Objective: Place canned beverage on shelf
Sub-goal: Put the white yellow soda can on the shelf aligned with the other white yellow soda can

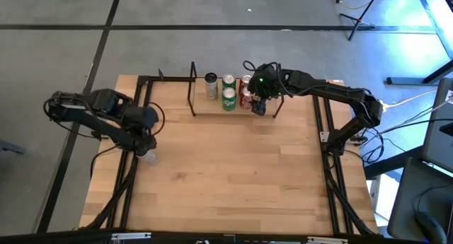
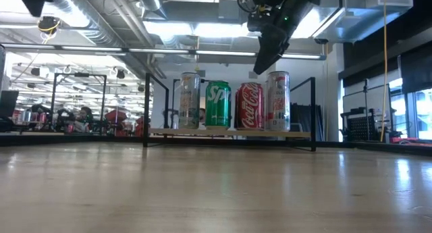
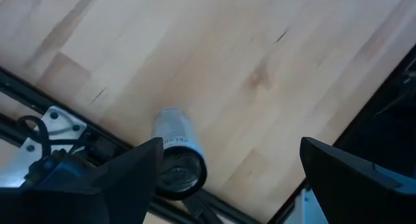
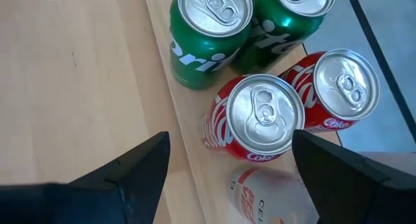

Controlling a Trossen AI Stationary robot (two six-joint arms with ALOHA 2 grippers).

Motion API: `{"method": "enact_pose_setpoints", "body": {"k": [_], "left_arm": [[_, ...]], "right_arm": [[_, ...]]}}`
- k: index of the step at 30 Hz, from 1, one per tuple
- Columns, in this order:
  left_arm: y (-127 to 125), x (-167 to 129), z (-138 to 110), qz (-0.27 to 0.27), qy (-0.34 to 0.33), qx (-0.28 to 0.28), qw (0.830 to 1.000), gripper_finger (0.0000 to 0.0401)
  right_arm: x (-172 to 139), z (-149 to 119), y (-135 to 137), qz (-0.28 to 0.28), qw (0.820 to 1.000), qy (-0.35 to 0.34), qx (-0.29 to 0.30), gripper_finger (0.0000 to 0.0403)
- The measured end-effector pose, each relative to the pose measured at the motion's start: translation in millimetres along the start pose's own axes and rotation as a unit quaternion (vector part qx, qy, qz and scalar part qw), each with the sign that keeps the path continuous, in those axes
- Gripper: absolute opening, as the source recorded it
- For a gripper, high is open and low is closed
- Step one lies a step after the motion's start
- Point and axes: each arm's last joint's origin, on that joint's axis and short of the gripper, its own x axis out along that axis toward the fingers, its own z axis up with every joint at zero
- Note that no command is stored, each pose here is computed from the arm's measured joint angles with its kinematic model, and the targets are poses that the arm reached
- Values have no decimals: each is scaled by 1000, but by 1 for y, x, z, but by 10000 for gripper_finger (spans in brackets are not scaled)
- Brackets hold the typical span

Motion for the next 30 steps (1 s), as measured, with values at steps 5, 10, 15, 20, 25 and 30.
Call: {"method": "enact_pose_setpoints", "body": {"k": [5, 10, 15, 20, 25, 30], "left_arm": [[-2, 19, -9, 18, 41, 30, 999, 348], [3, 30, -21, 35, 54, 60, 996, 348], [9, 42, -29, 52, 65, 62, 995, 348], [12, 52, -32, 69, 78, 64, 992, 348], [16, 65, -35, 92, 95, 59, 989, 348], [20, 77, -39, 101, 124, 56, 986, 348]], "right_arm": [[0, 0, 1, 9, 1000, -2, 3, 312], [0, 0, 1, 9, 1000, -2, 5, 312], [0, 0, 0, 9, 1000, -3, 15, 312], [0, 1, 0, 8, 1000, -7, 16, 312], [0, 3, 0, 7, 1000, -16, 17, 312], [0, 3, 0, 7, 1000, -17, 17, 312]]}}
